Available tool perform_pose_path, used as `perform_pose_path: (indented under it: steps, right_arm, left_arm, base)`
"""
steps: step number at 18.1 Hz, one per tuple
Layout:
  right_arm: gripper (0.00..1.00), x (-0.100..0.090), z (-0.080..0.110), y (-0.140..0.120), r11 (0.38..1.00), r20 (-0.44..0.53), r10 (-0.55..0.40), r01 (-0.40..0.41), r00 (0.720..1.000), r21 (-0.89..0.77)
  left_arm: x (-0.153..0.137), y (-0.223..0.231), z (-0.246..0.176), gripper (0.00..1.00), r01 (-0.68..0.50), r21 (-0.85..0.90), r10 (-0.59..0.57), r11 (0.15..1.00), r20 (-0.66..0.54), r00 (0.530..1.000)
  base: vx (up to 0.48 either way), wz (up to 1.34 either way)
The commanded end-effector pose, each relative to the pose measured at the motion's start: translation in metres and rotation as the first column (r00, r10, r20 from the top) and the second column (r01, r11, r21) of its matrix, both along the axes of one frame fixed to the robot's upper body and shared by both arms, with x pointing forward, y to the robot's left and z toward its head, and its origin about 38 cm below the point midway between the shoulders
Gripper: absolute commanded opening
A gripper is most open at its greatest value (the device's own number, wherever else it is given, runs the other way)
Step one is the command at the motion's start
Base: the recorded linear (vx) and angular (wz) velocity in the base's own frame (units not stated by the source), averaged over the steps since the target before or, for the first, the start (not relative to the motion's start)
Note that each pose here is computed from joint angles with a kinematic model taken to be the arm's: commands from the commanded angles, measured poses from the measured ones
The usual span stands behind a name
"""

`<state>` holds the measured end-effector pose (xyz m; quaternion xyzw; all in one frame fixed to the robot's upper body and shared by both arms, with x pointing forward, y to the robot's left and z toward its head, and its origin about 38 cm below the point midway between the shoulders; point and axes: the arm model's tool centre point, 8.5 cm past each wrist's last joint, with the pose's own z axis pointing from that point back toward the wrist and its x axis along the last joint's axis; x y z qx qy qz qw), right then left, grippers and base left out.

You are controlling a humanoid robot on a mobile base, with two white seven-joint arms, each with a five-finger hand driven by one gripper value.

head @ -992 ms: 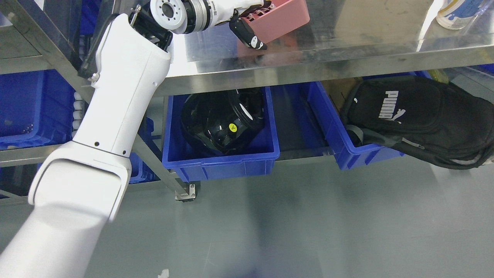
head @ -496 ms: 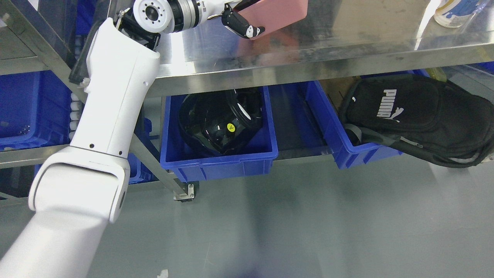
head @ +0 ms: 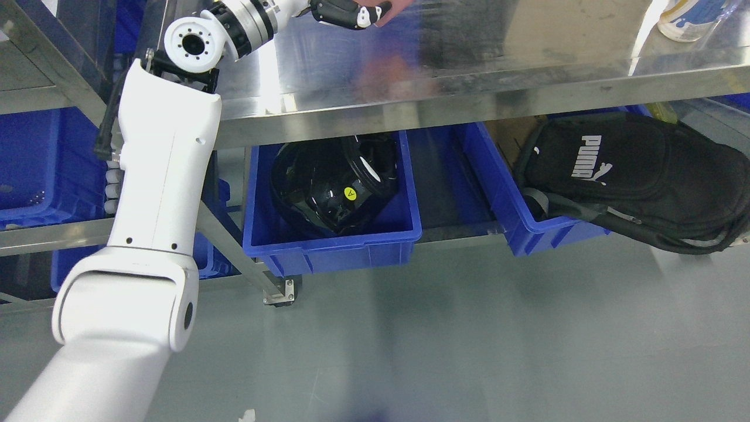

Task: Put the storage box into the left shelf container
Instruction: 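Pull the pink box off the shelf and lower it with the left hand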

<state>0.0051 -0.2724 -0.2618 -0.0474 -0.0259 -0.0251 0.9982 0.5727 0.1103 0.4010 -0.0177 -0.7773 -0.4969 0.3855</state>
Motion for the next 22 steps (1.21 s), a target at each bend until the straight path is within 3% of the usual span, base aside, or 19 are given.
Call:
perform_pose_path:
  steps: [1, 4, 8, 10, 14, 16, 22]
  right_arm:
    - [1.00, 0.008, 0.001, -0.011, 1.000, 0.024, -0.019, 0.019, 1.000, -0.015]
    - [1.00, 0.008, 0.001, -0.011, 1.000, 0.022, -0.019, 0.019, 1.000, -0.015]
    - [1.00, 0.009, 0.001, -0.011, 1.000, 0.025, -0.019, 0.019, 1.000, -0.015]
    - [1.00, 0.009, 0.001, -0.011, 1.000, 0.025, -0.019, 0.019, 1.000, -0.015]
    - [1.00, 0.008, 0.001, -0.011, 1.000, 0.022, -0.019, 0.019, 1.000, -0.015]
    - [1.00, 0.008, 0.001, -0.011, 1.000, 0.022, -0.019, 0.019, 1.000, -0.015]
    - [1.00, 0.008, 0.001, -0.011, 1.000, 0.024, -0.019, 0.019, 1.000, -0.013]
  left_arm:
    - [-0.016, 0.047, -0.008, 0.02, 0.039, -0.333, 0.000, 0.942, 0.117, 0.993]
    - [-0.038, 0.052, -0.031, 0.03, 0.077, -0.423, 0.005, 0.903, 0.190, 0.982]
    - [-0.083, 0.041, -0.028, 0.02, 0.134, -0.519, 0.029, 0.844, 0.294, 0.955]
    - [-0.111, 0.022, -0.039, 0.01, 0.197, -0.514, -0.024, 0.835, 0.323, 0.946]
    - [-0.158, -0.022, -0.117, 0.01, 0.256, -0.487, -0.170, 0.835, 0.214, 0.962]
    - [-0.173, -0.022, -0.150, 0.01, 0.238, -0.503, -0.180, 0.831, 0.161, 0.970]
    - [-0.203, -0.015, -0.196, 0.02, 0.214, -0.542, -0.178, 0.813, 0.118, 0.977]
  base:
    - [0.000, 0.00]
    - [0.000, 0.00]
    - [0.000, 0.00]
    - [-0.004, -0.02]
    - [-0.045, -0.02]
    - [-0.111, 0.07]
    - [-0.147, 0.37]
